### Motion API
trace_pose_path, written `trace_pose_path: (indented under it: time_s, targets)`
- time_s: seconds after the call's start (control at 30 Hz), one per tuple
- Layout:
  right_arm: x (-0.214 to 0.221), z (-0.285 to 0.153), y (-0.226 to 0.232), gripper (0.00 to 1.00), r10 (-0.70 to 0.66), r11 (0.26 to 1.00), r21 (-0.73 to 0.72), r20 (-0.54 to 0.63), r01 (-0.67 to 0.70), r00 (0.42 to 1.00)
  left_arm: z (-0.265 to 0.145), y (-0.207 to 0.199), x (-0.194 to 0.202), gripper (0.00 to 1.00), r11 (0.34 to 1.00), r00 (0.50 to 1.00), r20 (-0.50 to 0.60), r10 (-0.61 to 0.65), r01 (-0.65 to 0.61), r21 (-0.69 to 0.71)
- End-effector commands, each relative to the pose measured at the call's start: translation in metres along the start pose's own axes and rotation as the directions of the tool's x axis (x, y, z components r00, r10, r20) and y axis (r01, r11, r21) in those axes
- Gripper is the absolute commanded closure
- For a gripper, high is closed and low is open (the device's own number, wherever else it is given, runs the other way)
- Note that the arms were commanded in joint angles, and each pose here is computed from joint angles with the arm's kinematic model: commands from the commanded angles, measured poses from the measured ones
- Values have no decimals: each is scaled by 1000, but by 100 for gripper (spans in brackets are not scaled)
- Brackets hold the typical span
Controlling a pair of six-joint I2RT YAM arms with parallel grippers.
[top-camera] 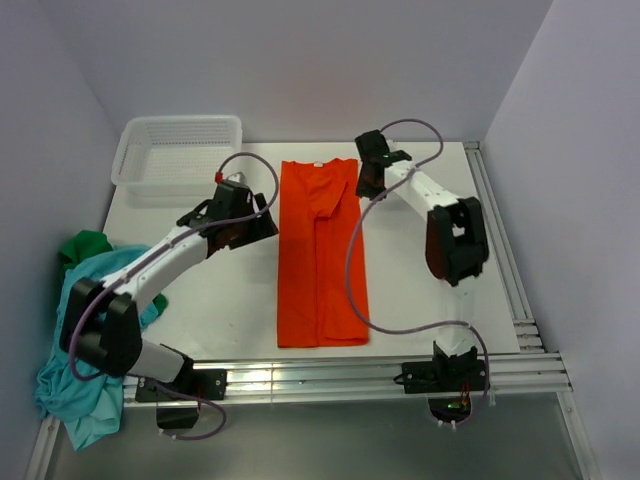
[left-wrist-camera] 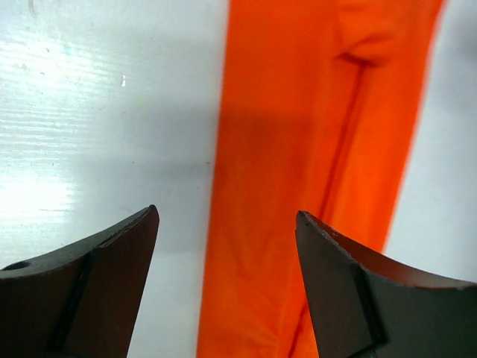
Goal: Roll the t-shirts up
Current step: Fold the tshirt
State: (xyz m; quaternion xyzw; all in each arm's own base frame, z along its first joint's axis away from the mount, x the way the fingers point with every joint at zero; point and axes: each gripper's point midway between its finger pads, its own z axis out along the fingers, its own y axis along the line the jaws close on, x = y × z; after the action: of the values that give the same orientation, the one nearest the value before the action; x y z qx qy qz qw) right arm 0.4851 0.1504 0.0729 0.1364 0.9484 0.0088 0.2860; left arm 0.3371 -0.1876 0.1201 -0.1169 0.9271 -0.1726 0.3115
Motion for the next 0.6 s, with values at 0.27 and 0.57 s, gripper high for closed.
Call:
trace_pose_path:
  time_s: [0.27,0.57]
  targets:
    - [71,-146,-27,43,24,951,-310,137,20,990,-67,1,62,22,991,1000,-26,-13,17,130]
    - [194,-177,-59,56,1,925,-380,19,6,1000,-80,2,160,24,992,987,-160,-1,22,128]
